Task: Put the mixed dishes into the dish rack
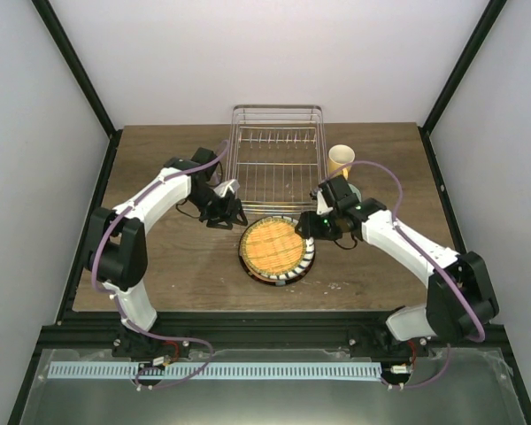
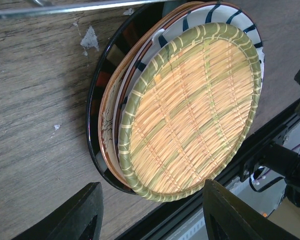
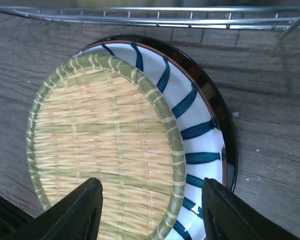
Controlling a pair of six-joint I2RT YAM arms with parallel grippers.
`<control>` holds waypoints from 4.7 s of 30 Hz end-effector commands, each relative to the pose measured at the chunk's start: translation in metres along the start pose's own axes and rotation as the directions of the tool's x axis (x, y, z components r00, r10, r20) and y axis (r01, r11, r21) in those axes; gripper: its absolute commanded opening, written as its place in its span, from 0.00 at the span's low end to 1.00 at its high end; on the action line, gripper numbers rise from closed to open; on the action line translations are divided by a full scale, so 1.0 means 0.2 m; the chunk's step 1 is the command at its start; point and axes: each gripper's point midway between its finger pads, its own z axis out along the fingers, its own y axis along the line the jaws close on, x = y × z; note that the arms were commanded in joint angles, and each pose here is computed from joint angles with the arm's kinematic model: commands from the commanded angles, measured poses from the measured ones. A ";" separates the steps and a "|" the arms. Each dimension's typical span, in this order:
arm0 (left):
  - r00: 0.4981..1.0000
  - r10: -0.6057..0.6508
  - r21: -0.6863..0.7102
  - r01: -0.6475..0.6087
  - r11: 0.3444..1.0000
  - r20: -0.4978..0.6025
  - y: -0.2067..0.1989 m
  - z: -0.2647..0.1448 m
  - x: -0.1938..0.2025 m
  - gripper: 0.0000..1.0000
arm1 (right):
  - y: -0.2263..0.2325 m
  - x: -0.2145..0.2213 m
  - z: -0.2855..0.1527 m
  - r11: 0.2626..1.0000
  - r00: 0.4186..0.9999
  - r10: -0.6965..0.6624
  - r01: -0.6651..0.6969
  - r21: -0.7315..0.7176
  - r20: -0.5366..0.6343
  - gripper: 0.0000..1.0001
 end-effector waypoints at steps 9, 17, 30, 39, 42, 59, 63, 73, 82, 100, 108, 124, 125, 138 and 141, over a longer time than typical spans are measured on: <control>1.000 0.028 0.014 -0.028 1.000 0.013 -0.04 -0.03 0.00 0.56 | -0.03 0.17 0.15 1.000 0.993 -0.008 0.006 -0.015 -0.117 0.53; 0.999 0.032 0.022 -0.032 0.999 0.021 -0.05 -0.04 0.00 0.56 | 0.04 0.24 0.24 0.992 0.983 -0.069 0.050 -0.118 -0.170 0.46; 0.999 0.039 0.030 -0.040 0.999 0.029 -0.05 -0.04 0.02 0.55 | 0.08 0.25 0.22 0.987 0.984 -0.098 0.078 -0.140 -0.148 0.01; 0.997 0.070 -0.003 -0.070 0.998 0.021 -0.02 -0.06 0.11 0.55 | 0.06 0.19 0.12 0.994 0.991 -0.092 0.086 -0.073 -0.098 0.01; 0.997 0.075 0.006 -0.075 0.997 0.013 -0.01 -0.05 0.17 0.54 | 0.07 0.16 0.11 0.993 0.991 -0.101 0.095 -0.064 -0.084 0.01; 0.993 0.103 -0.044 -0.101 0.994 0.054 0.09 -0.01 0.23 0.52 | 0.25 0.01 -0.08 0.962 0.993 -0.105 0.115 -0.248 0.054 0.01; 0.987 0.121 -0.016 -0.120 0.993 0.105 0.08 -0.02 0.21 0.52 | 0.25 -0.01 -0.14 0.944 0.994 -0.066 0.092 -0.316 0.092 0.01; 0.953 0.149 0.150 -0.193 0.970 0.264 0.03 -0.09 0.12 0.49 | 0.26 0.08 -0.14 0.917 0.996 -0.067 0.087 -0.390 0.063 0.01; 0.943 0.148 0.271 -0.232 0.934 0.298 -0.04 -0.13 0.12 0.48 | 0.31 0.05 -0.22 0.898 0.991 -0.083 0.120 -0.423 0.105 0.01; 0.955 0.189 0.401 -0.269 0.876 0.228 -0.15 -0.06 0.14 0.43 | 0.42 -0.08 -0.33 0.849 0.979 -0.087 0.168 -0.502 0.182 0.01; 0.950 0.208 0.401 -0.288 0.870 0.231 -0.16 -0.06 0.13 0.05 | 0.42 -0.11 -0.30 0.857 0.981 -0.102 0.170 -0.486 0.163 0.01; 0.854 0.306 0.450 -0.490 0.747 0.421 -0.42 -0.39 0.15 0.00 | 0.36 -0.17 -0.44 0.831 0.972 -0.033 0.155 -0.534 0.231 0.66; 0.845 0.308 0.461 -0.504 0.730 0.437 -0.44 -0.42 0.15 0.00 | 0.35 -0.17 -0.45 0.822 0.972 -0.024 0.153 -0.548 0.235 0.66; 0.829 0.318 0.523 -0.542 0.658 0.459 -0.56 -0.53 0.16 0.00 | 0.45 -0.20 -0.47 0.660 0.966 -0.065 0.230 -0.715 0.251 0.63; 0.831 0.317 0.528 -0.540 0.656 0.456 -0.56 -0.53 0.15 0.00 | 0.46 -0.21 -0.46 0.648 0.968 -0.071 0.228 -0.727 0.240 0.59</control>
